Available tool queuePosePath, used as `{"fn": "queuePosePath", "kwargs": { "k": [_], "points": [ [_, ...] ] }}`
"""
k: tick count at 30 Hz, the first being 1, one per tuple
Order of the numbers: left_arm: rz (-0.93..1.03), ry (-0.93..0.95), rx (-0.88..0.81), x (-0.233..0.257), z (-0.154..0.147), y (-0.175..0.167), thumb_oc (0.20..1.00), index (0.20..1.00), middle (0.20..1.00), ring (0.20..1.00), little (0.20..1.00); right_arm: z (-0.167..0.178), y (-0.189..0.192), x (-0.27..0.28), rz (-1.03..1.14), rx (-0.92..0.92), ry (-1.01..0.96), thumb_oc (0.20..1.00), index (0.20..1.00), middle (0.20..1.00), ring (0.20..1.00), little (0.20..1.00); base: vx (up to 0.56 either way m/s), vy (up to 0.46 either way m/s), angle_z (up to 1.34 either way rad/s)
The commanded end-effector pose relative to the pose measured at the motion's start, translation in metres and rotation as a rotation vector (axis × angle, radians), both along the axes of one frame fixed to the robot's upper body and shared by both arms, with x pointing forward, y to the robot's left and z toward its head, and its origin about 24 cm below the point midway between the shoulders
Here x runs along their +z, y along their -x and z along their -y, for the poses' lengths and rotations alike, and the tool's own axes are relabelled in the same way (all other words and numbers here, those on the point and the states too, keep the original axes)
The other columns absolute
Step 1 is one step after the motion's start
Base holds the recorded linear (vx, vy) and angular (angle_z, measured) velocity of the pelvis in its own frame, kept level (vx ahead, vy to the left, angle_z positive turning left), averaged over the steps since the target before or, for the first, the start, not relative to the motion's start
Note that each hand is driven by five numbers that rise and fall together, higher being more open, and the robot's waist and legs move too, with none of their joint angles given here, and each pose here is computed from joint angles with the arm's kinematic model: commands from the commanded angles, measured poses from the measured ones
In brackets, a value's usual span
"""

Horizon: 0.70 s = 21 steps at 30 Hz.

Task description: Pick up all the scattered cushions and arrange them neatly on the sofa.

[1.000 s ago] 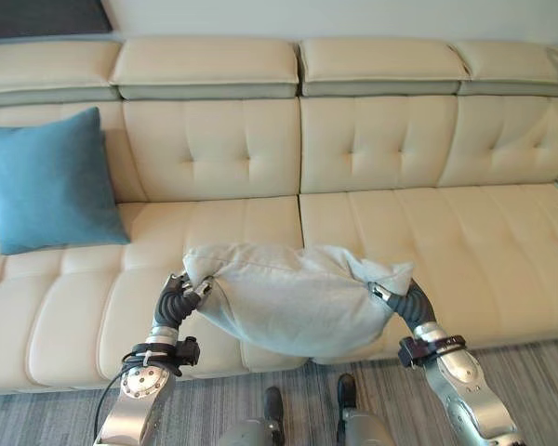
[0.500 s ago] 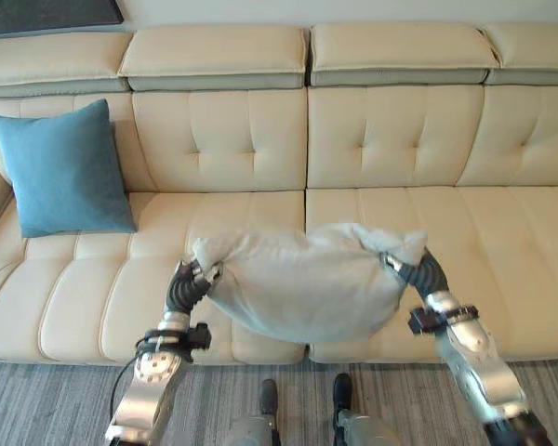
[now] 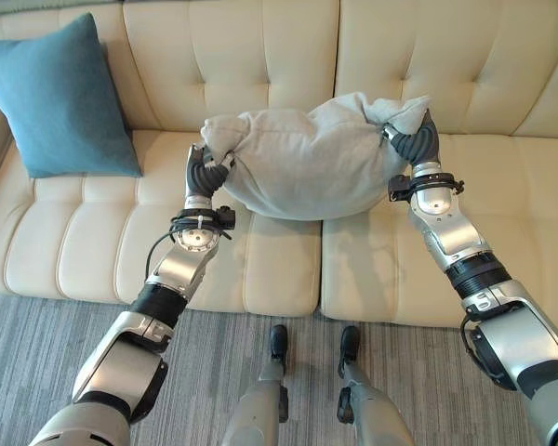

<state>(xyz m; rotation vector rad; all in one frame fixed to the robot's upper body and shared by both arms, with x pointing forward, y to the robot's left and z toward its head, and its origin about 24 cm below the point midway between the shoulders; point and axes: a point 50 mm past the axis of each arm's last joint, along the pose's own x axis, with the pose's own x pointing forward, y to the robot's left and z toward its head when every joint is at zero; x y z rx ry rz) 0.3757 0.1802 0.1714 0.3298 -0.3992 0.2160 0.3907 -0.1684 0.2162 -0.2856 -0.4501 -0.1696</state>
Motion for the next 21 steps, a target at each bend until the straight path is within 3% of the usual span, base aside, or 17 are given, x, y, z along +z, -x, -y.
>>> {"fn": "queuePosePath", "kwargs": {
  "k": [1, 2, 10, 15, 21],
  "points": [
    [0.215, -0.060, -0.034, 0.062, 0.011, -0.006, 1.000, 1.000, 1.000, 1.000, 1.000, -0.033, 0.010, 0.069, 0.281, 0.106, 0.041, 0.501, 0.501, 0.501, 0.501, 0.501, 0.03, 0.016, 0.03],
    [0.210, -0.099, -0.002, 0.071, 0.005, -0.012, 1.000, 1.000, 1.000, 1.000, 1.000, -0.024, 0.007, 0.073, 0.278, 0.053, 0.028, 1.000, 1.000, 1.000, 1.000, 1.000, 0.04, 0.011, 0.03],
    [0.237, -0.134, 0.119, 0.109, -0.045, -0.011, 1.000, 1.000, 1.000, 1.000, 1.000, 0.019, 0.003, 0.101, 0.284, -0.090, 0.028, 1.000, 1.000, 1.000, 1.000, 1.000, 0.02, 0.007, 0.01],
    [0.233, -0.082, 0.255, 0.126, -0.104, 0.003, 1.000, 1.000, 1.000, 1.000, 1.000, 0.069, 0.006, 0.116, 0.237, -0.192, -0.035, 1.000, 1.000, 1.000, 1.000, 1.000, 0.02, 0.031, 0.01],
    [0.209, -0.091, 0.233, 0.098, -0.116, 0.018, 1.000, 1.000, 1.000, 1.000, 1.000, 0.090, 0.016, 0.089, 0.214, -0.181, -0.074, 1.000, 1.000, 1.000, 1.000, 1.000, 0.01, 0.017, 0.00]
  ]
}}
